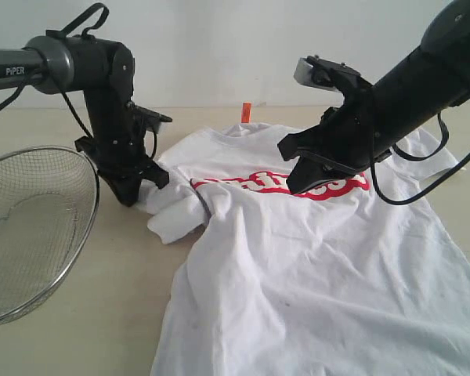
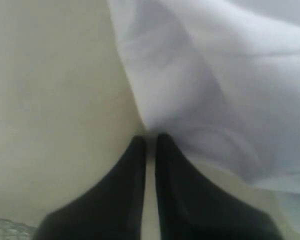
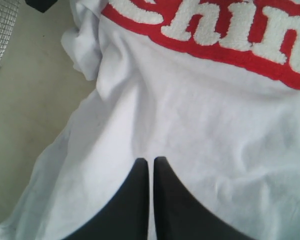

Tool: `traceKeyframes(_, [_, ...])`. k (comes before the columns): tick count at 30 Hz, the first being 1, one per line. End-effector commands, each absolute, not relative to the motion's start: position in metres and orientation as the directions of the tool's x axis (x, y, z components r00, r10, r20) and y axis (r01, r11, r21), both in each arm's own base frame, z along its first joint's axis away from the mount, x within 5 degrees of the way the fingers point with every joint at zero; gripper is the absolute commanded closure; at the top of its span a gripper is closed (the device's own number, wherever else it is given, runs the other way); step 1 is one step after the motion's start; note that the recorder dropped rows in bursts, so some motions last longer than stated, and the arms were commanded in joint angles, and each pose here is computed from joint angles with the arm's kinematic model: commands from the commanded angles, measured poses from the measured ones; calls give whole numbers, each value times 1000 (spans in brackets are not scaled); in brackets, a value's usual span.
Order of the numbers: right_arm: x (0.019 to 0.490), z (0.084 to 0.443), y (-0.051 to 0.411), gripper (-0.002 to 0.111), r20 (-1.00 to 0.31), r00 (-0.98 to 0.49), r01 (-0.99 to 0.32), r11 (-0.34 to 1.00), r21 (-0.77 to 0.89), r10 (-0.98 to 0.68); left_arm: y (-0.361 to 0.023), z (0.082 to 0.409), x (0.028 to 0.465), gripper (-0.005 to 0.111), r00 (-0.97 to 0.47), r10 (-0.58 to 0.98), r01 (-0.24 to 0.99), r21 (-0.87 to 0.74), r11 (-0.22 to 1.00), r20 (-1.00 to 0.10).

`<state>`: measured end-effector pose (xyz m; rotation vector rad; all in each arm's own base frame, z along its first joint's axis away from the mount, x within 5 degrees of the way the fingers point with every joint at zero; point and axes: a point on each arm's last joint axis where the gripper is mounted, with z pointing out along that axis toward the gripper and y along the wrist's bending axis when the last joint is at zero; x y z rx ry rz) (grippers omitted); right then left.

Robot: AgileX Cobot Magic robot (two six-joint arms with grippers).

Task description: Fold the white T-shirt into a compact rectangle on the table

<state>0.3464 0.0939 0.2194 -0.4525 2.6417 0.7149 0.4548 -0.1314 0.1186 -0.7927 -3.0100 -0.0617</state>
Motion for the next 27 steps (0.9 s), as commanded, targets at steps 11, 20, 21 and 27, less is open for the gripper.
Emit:
traceKeyframes(11, [347, 223, 94, 109, -441, -871, -407, 819, 406, -214, -146, 160, 475, 102, -871, 473, 479, -15, 877, -134])
traceKeyframes(20, [348, 223, 94, 109, -447, -870, -405, 821, 402, -211, -157, 152, 470, 102, -875, 468, 479, -79, 874, -124])
traceKeyframes(21, [348, 223, 94, 109, -447, -869, -407, 821, 401, -212, -162, 152, 468, 102, -873, 470, 483, -99, 870, -128])
traceKeyframes(27, [348, 223, 94, 109, -449, -868, -408, 821, 399, -213, -189, 144, 456, 102, -842, 528, 539, -132, 832, -111])
